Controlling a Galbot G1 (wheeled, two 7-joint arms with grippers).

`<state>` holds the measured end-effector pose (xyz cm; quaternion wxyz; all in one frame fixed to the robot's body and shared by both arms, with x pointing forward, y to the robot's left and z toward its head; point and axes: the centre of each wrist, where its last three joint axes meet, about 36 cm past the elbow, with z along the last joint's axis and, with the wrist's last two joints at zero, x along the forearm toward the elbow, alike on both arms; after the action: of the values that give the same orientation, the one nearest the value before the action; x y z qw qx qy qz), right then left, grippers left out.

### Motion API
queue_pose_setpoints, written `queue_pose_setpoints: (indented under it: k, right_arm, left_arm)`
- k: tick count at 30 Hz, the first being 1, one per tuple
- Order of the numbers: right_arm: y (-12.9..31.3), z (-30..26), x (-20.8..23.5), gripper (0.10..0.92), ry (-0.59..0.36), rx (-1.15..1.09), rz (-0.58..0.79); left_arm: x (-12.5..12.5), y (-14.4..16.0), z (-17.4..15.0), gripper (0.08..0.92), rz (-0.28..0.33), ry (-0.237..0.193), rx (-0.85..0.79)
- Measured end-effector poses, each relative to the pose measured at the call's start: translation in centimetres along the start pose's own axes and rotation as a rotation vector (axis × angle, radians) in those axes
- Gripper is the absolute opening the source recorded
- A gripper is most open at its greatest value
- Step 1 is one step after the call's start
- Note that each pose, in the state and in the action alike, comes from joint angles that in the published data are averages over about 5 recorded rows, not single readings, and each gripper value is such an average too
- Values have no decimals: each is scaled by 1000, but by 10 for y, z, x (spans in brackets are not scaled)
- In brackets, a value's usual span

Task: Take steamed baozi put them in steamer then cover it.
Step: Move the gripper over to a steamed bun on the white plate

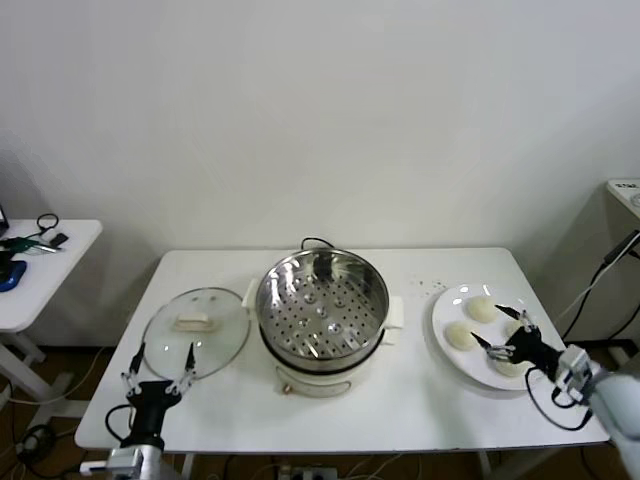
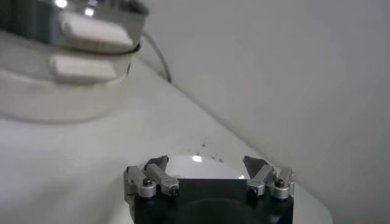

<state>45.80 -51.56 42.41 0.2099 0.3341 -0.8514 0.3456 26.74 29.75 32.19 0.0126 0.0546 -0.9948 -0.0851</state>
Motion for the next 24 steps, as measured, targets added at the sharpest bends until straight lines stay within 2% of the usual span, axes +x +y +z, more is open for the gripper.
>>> queue_pose_setpoints:
  k: [13, 19, 24]
  right_arm:
    - [-129, -37, -29, 823, 219, 247, -309]
    - [-169, -60, -55, 823, 330, 322, -425]
    - [-186, -73, -79, 823, 414, 363, -497]
  left_arm:
    - [0, 2, 3, 823, -4, 11, -2]
    - [0, 5, 4, 823, -12, 15, -6]
    - [3, 8, 5, 823, -17, 23, -9]
